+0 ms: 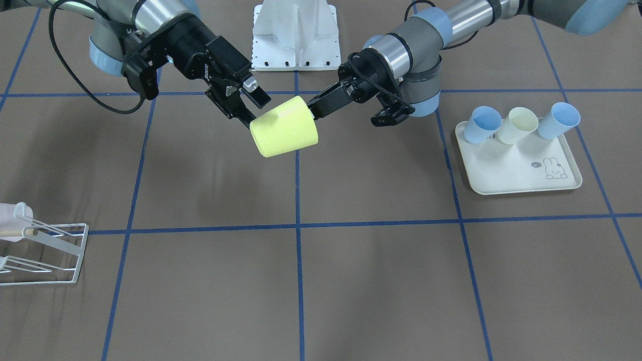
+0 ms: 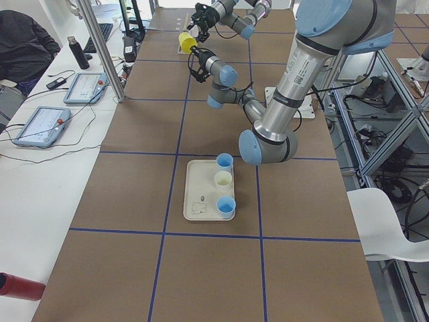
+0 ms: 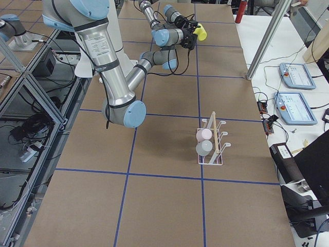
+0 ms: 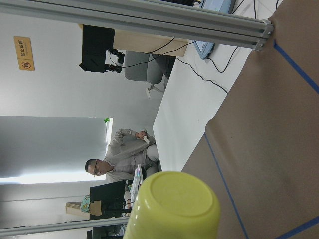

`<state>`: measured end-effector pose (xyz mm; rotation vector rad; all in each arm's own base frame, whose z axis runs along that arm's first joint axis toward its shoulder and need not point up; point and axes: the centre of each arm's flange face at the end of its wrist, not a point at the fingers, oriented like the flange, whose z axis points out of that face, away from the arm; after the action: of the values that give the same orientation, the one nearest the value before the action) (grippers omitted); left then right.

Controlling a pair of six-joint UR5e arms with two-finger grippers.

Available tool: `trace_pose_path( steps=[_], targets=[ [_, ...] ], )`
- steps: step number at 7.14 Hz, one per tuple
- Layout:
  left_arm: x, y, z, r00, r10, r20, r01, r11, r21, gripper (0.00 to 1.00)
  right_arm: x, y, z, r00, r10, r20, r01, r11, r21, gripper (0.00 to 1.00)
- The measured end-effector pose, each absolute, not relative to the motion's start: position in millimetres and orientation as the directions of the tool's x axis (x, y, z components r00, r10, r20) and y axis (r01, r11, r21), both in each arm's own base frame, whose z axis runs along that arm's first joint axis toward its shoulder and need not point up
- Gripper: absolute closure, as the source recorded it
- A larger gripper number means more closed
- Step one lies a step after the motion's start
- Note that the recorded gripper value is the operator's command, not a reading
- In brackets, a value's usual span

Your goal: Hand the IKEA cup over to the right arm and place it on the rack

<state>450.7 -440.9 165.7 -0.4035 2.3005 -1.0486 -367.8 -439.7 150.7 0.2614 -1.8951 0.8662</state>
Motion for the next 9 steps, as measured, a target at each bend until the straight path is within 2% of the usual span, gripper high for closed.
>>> trace_pose_path(
  steps=[7,8,9],
  targets=[
    [464.3,-417.5,150.7,-0.782,-0.51,-0.36,-0.082,0.656,-0.75,1.0,-369.7,-441.3,153.1,-0.478,0.191,0.858,-0.527,0.718,-0.453,0.01],
    [465.9,-415.4,147.7,-0.782,-0.511,-0.356,-0.088,0.657,-0.749,1.0,-369.6,-441.7,153.3,-0.478,0.19,0.858,-0.528,0.718,-0.454,0.09],
    [467.7,-412.6,145.9,-0.783,-0.513,-0.352,-0.093,0.656,-0.749,1.0,-369.5,-441.9,153.4,-0.478,0.19,0.858,-0.529,0.717,-0.454,0.61]
  ],
)
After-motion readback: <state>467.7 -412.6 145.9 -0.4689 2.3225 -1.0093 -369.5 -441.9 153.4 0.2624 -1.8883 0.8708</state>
